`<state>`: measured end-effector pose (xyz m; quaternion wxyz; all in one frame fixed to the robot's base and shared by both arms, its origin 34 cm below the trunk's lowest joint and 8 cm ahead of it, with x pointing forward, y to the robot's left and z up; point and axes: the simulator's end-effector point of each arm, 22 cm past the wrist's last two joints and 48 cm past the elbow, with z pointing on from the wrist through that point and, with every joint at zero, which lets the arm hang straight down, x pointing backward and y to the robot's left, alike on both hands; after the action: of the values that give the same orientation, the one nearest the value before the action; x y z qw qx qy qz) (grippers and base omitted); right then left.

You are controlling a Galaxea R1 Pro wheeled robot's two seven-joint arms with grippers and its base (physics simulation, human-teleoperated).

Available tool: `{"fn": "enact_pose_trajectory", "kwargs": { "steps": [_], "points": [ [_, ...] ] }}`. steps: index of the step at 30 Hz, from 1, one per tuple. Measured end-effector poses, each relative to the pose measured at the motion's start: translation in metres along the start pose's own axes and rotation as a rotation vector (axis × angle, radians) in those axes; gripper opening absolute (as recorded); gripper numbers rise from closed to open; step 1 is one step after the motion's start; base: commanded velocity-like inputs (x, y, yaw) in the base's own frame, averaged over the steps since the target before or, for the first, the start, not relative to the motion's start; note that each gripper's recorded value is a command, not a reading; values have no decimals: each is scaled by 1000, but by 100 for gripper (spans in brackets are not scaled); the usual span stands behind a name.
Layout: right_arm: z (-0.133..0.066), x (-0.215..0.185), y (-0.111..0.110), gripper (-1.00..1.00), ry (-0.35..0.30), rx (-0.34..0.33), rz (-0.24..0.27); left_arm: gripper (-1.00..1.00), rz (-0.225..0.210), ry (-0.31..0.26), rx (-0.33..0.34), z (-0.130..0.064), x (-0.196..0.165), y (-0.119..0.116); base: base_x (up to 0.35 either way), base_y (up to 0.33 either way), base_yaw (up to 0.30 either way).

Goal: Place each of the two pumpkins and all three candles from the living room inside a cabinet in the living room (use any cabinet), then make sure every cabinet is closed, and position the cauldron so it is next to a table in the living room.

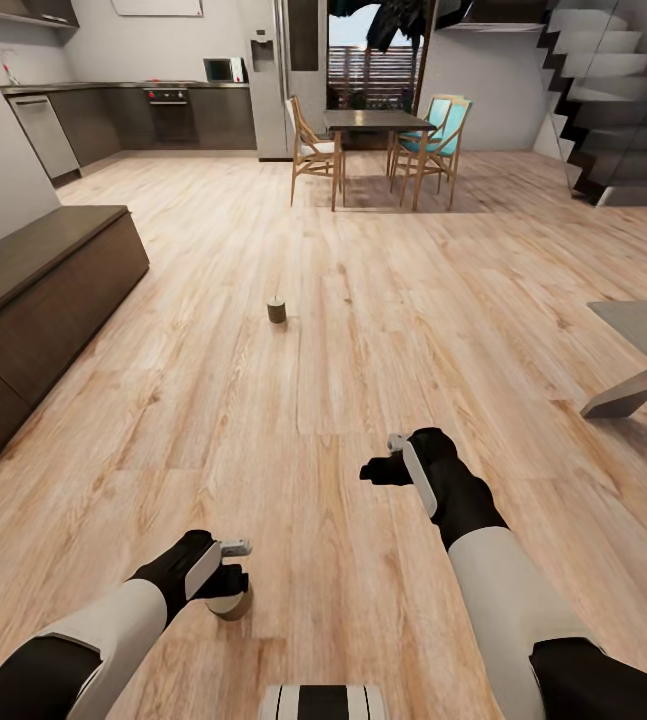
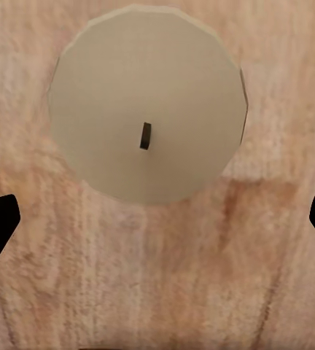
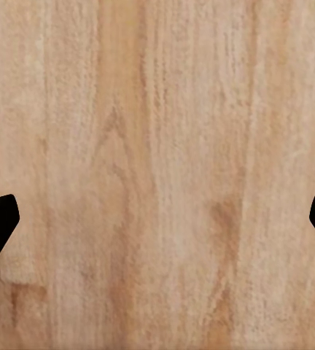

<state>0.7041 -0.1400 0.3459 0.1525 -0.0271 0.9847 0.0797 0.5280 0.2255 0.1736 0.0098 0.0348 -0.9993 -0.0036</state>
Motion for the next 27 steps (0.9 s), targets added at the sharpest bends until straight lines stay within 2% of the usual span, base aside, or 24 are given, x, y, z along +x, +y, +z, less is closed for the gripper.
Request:
{"fn": "enact_pose_trajectory", "kwargs": {
  "steps": [4,11,27],
  "points": [
    [0,0,0,100,0,-1,0,100,-7,-36,0,0,-8,0,0,0,0],
    [0,0,0,100,0,-1,0,100,-9,-45,1,0,-10,0,0,0,0],
    [36,24,-5,100,64,-2,11,100,-20,24,2,31,13,1,0,0,0]
  ]
}}
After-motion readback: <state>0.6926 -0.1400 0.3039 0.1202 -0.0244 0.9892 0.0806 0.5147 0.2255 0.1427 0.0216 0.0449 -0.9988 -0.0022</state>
